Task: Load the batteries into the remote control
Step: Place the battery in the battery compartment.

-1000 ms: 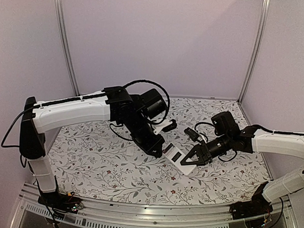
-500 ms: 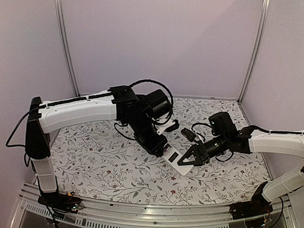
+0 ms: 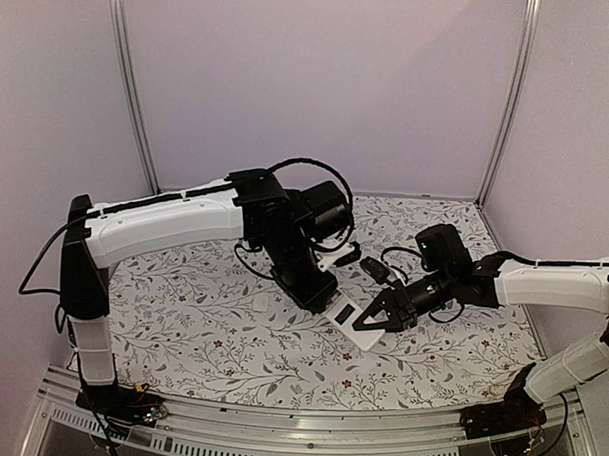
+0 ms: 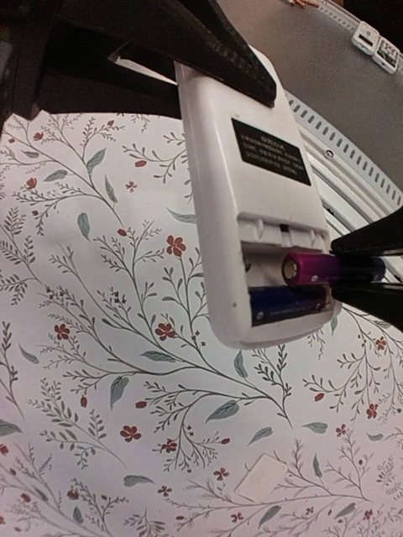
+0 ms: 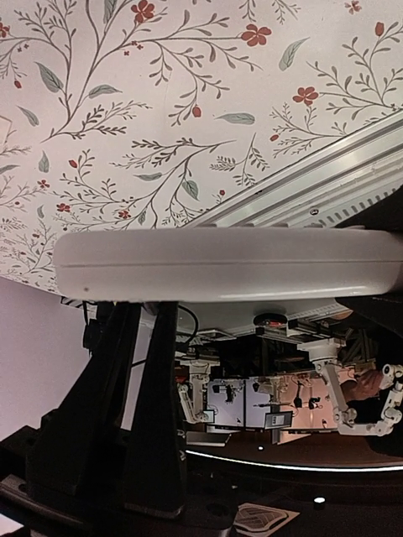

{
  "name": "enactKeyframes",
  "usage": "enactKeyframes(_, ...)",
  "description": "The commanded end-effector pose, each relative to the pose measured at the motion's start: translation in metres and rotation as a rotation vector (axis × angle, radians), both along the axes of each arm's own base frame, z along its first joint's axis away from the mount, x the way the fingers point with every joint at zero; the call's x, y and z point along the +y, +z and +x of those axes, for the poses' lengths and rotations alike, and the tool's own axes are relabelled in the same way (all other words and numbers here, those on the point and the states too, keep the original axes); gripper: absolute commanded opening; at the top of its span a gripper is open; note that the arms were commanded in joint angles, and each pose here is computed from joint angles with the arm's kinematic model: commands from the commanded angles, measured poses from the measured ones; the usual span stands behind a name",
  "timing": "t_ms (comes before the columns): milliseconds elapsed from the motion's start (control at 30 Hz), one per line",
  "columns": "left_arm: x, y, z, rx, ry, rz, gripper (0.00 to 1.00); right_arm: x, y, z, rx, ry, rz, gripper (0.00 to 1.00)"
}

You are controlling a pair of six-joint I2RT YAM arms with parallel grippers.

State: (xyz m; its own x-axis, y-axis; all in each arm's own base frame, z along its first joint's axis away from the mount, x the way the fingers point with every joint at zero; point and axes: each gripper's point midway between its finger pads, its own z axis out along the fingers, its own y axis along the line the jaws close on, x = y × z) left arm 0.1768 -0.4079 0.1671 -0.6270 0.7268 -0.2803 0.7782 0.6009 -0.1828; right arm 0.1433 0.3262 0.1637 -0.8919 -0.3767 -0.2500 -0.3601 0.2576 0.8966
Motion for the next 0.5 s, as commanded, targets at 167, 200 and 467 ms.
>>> enactKeyframes(167,-0.0083,0.0012,-0.0002,-0.058,-0.036,0.024,0.00,0.0081,0.0101,-0.0060,-0.017,0.055,0.066,0.00)
enactKeyframes(200,-0.0090,0.0023,-0.0003,-0.061,-0.038,0.022,0.01,0.0082,0.0099,-0.0059,-0.016,0.055,0.067,0.00)
enactKeyframes(467,-0.0111,-0.0001,0.0020,-0.066,-0.040,0.044,0.04,0.0093,0.0096,-0.0066,-0.009,0.056,0.070,0.00)
